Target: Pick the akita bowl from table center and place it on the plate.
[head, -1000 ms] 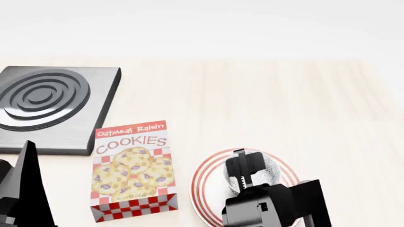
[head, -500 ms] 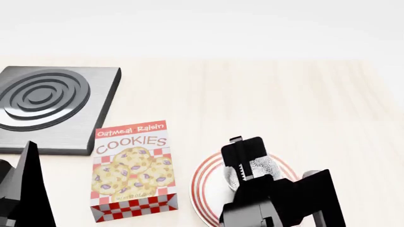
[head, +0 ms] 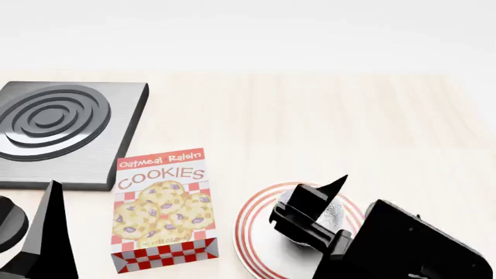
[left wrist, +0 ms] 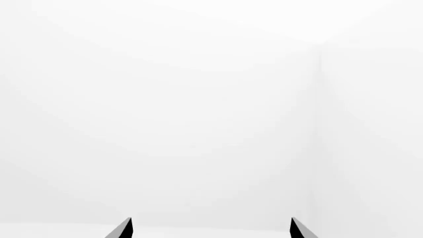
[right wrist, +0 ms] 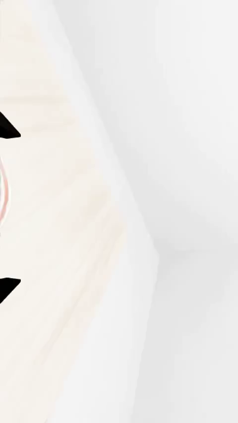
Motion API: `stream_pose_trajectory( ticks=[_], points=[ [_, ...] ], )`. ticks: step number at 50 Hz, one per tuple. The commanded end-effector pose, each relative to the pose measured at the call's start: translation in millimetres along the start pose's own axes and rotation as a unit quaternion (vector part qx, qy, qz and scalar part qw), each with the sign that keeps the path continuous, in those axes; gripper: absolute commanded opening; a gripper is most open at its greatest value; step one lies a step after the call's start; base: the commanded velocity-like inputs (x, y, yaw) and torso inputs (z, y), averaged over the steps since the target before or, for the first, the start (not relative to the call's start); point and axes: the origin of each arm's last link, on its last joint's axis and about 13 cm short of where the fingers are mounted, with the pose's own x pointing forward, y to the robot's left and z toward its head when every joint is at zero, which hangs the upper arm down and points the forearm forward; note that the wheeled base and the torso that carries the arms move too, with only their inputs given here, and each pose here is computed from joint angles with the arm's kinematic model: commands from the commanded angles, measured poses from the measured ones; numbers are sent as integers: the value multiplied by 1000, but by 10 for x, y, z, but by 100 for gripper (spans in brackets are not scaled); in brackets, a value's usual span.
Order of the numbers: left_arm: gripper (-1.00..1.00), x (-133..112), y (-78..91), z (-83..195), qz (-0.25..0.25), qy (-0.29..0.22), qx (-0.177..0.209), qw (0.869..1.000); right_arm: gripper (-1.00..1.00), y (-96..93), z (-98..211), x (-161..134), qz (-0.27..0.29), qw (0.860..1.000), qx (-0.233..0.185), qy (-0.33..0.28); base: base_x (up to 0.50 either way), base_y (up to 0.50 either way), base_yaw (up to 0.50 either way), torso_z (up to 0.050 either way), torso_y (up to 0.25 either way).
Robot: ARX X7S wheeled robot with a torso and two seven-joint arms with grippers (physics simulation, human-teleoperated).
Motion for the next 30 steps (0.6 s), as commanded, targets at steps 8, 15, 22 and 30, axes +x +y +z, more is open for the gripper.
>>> stream_pose_trajectory(
  ticks=[8,15,22,30],
  points=[
    [100,33,43,24,21,-16,33,999,100,-340,-411,-368,-26,910,-330,-250,0,0,0,0,0],
    [100,35,62,23,26,-18,35,999,100,-408,-589,-467,-17,914,-334,-227,0,0,0,0,0],
    [100,38,97,39,33,-21,37,999,100,-452,-657,-506,-16,918,-332,-215,0,0,0,0,0],
    [100,39,144,59,45,-25,40,998,100,-502,-628,-515,-24,922,-325,-210,0,0,0,0,0]
  ],
)
